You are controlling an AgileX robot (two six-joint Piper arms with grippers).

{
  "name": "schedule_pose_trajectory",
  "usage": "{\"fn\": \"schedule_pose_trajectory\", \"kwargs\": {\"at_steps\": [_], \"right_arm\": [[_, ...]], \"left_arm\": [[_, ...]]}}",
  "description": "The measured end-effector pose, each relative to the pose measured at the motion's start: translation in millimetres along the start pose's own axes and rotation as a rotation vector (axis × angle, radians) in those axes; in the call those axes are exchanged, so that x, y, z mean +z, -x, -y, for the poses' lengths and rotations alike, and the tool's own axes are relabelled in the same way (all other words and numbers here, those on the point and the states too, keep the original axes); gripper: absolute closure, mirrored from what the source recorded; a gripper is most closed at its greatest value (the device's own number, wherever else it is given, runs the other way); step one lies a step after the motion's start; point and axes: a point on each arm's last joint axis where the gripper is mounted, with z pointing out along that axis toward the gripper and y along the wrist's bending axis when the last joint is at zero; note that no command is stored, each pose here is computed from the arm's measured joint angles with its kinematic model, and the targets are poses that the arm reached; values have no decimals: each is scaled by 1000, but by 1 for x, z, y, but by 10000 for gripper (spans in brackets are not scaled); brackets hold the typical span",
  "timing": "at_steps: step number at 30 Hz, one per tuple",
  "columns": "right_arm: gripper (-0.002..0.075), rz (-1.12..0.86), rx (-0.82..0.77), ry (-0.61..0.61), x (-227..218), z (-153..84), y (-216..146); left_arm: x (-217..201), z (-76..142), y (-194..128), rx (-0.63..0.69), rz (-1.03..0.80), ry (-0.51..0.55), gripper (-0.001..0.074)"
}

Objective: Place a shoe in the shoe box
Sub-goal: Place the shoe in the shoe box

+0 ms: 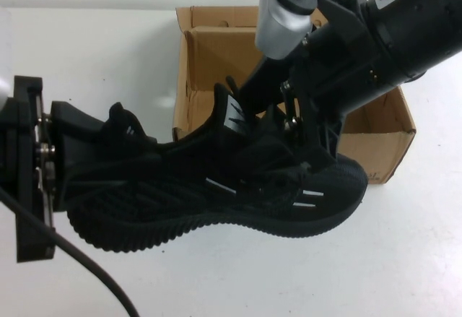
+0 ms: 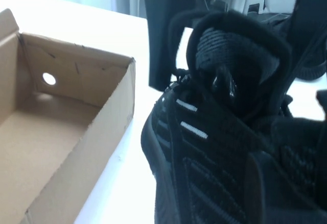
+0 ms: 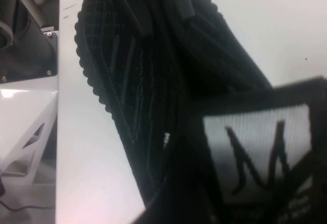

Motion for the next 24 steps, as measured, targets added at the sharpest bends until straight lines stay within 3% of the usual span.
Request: {"fn": "schedule_pose_trajectory", "kwargs": {"at_steps": [4,9,12,15,17,22,24], "right_arm": [[277,2,18,1,0,0,0],[610,1,51,1,0,0,0],[684,0,52,0,0,0,0],[694,0,48,0,0,0,0],[694,-6,46,-4,0,0,-1],[699,-69,36,-28,4,6,-8],[700,-100,32,-50,4,8,-11]], "left_arm": [[-2,0,4,15,6,6,682],[-2,-1,6,22,5,9,682],[-3,-1,8,13,6,10,682],[-3,-1,8,-30,7,10,657],[-3,-1,9,-81,21,14,575],[-4,-9,13,-271,61,92,210],[-5,-14,13,-323,75,152,138]]}}
